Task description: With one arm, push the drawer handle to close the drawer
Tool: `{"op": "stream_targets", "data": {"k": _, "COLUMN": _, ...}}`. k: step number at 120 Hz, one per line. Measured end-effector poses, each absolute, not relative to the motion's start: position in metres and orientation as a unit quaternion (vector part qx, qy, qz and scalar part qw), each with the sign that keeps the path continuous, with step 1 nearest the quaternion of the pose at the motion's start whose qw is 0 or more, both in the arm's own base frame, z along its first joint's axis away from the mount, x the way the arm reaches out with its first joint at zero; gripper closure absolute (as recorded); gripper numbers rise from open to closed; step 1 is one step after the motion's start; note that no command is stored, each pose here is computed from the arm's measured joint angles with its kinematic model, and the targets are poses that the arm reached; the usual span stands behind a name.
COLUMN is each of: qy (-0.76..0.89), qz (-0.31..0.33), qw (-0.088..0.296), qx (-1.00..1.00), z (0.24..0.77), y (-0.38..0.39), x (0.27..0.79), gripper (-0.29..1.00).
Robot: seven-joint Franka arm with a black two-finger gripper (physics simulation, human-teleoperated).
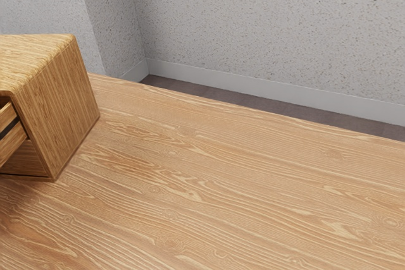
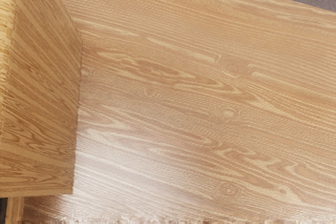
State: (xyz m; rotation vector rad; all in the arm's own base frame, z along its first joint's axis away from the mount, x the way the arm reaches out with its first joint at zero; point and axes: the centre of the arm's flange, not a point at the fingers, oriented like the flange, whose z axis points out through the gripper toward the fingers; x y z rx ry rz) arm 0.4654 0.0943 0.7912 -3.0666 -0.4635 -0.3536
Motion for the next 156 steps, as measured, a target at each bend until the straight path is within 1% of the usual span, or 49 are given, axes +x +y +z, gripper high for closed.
{"op": "stream_targets", "data": {"k": 10, "qy": -0.14, "qz": -0.063, "qw": -0.013, "qx": -0.988, "z": 0.748, "y": 0.105, "x": 0.444, "gripper": 0.02}}
{"op": "stream_targets", "data": {"k": 16, "qy": -0.131, "qz": -0.041, "qw": -0.021, "qx": -0.99, "z": 0.725, "y": 0.104, "x": 0.415, "gripper": 0.02}}
{"op": "stream_targets", "data": {"k": 28, "qy": -0.128, "qz": -0.034, "qw": -0.013, "qx": -0.991, "z": 0.683, "y": 0.091, "x": 0.318, "gripper": 0.02}}
{"op": "stream_targets", "data": {"k": 33, "qy": -0.132, "qz": -0.033, "qw": -0.001, "qx": -0.991, "z": 0.663, "y": 0.081, "x": 0.287, "gripper": 0.02}}
{"op": "stream_targets", "data": {"k": 40, "qy": -0.136, "qz": -0.032, "qw": 0.012, "qx": -0.99, "z": 0.641, "y": 0.07, "x": 0.259, "gripper": 0.02}}
{"op": "stream_targets", "data": {"k": 50, "qy": -0.157, "qz": -0.021, "qw": 0.016, "qx": -0.987, "z": 0.596, "y": 0.069, "x": 0.221, "gripper": 0.02}}
{"op": "stream_targets", "data": {"k": 67, "qy": -0.199, "qz": 0.007, "qw": -0.002, "qx": -0.98, "z": 0.537, "y": 0.073, "x": 0.172, "gripper": 0.02}}
{"op": "stream_targets", "data": {"k": 78, "qy": -0.206, "qz": 0.01, "qw": -0.008, "qx": -0.979, "z": 0.521, "y": 0.078, "x": 0.16, "gripper": 0.02}}
{"op": "stream_targets", "data": {"k": 91, "qy": -0.225, "qz": 0.006, "qw": -0.011, "qx": -0.974, "z": 0.509, "y": 0.125, "x": 0.154, "gripper": 0.02}}
{"op": "stream_targets", "data": {"k": 97, "qy": -0.23, "qz": 0.007, "qw": -0.004, "qx": -0.973, "z": 0.502, "y": 0.151, "x": 0.151, "gripper": 0.02}}
{"op": "stream_targets", "data": {"k": 110, "qy": -0.213, "qz": 0.011, "qw": 0.033, "qx": -0.977, "z": 0.492, "y": 0.188, "x": 0.151, "gripper": 0.02}}
{"op": "stream_targets", "data": {"k": 117, "qy": -0.197, "qz": 0.012, "qw": 0.045, "qx": -0.979, "z": 0.487, "y": 0.21, "x": 0.154, "gripper": 0.02}}
{"op": "stream_targets", "data": {"k": 144, "qy": -0.189, "qz": 0.008, "qw": 0.046, "qx": -0.981, "z": 0.472, "y": 0.31, "x": 0.15, "gripper": 0.02}}
{"op": "stream_targets", "data": {"k": 156, "qy": -0.181, "qz": 0.009, "qw": 0.051, "qx": -0.982, "z": 0.471, "y": 0.333, "x": 0.151, "gripper": 0.02}}
